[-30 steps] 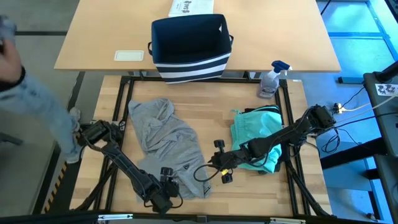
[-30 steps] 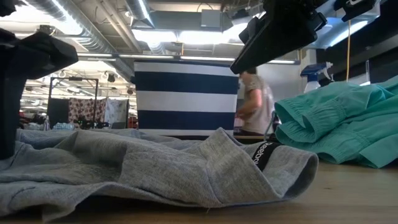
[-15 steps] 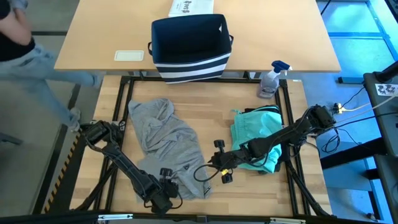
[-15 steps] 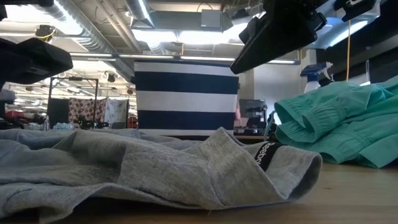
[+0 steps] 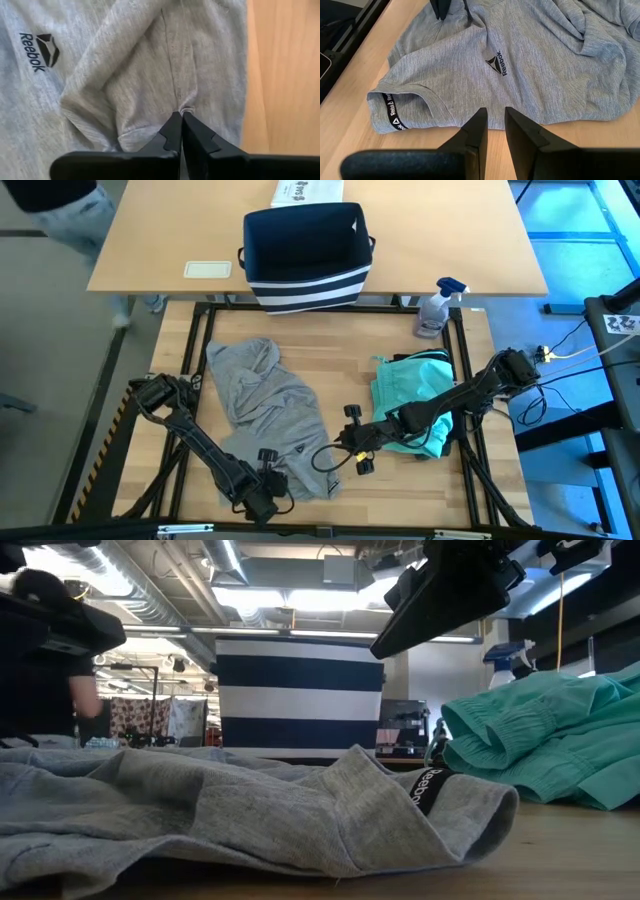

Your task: Fold Laundry from Bin

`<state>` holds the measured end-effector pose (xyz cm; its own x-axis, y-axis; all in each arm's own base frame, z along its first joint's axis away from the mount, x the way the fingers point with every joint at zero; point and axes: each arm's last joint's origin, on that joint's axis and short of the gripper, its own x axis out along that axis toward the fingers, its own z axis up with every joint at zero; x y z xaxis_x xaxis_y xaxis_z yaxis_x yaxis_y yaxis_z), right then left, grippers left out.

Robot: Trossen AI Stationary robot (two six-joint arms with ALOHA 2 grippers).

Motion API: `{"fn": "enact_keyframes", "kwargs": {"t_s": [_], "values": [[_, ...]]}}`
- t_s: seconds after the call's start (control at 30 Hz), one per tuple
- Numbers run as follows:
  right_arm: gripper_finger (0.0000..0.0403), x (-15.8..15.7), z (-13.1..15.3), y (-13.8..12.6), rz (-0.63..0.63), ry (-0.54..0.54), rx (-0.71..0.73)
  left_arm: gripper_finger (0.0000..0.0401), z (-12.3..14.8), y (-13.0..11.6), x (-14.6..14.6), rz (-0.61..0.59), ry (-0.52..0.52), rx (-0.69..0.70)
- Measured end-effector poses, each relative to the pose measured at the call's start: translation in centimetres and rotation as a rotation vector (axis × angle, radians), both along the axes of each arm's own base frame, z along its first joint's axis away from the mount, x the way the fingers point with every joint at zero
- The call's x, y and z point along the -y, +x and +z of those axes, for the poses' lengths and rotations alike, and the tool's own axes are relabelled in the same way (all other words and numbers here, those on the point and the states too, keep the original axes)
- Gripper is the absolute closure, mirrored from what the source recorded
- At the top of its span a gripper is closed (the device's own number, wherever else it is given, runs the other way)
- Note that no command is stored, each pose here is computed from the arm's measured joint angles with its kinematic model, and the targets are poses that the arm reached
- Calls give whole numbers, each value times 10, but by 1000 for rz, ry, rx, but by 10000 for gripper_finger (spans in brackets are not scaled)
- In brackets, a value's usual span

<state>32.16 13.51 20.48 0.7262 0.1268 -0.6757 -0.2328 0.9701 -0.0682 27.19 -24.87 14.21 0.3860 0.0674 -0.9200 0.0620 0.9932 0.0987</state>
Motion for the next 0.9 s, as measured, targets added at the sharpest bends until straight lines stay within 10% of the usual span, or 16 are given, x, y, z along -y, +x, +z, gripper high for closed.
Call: {"fn": "enact_keyframes", "kwargs": {"t_s": [0.47, 0.9], "values": [[336, 0, 0, 0, 0, 0, 0, 401, 50, 17, 26, -94, -79, 86], [336, 0, 0, 0, 0, -1, 0, 369, 32, 11, 28, -98, -150, 67]]}}
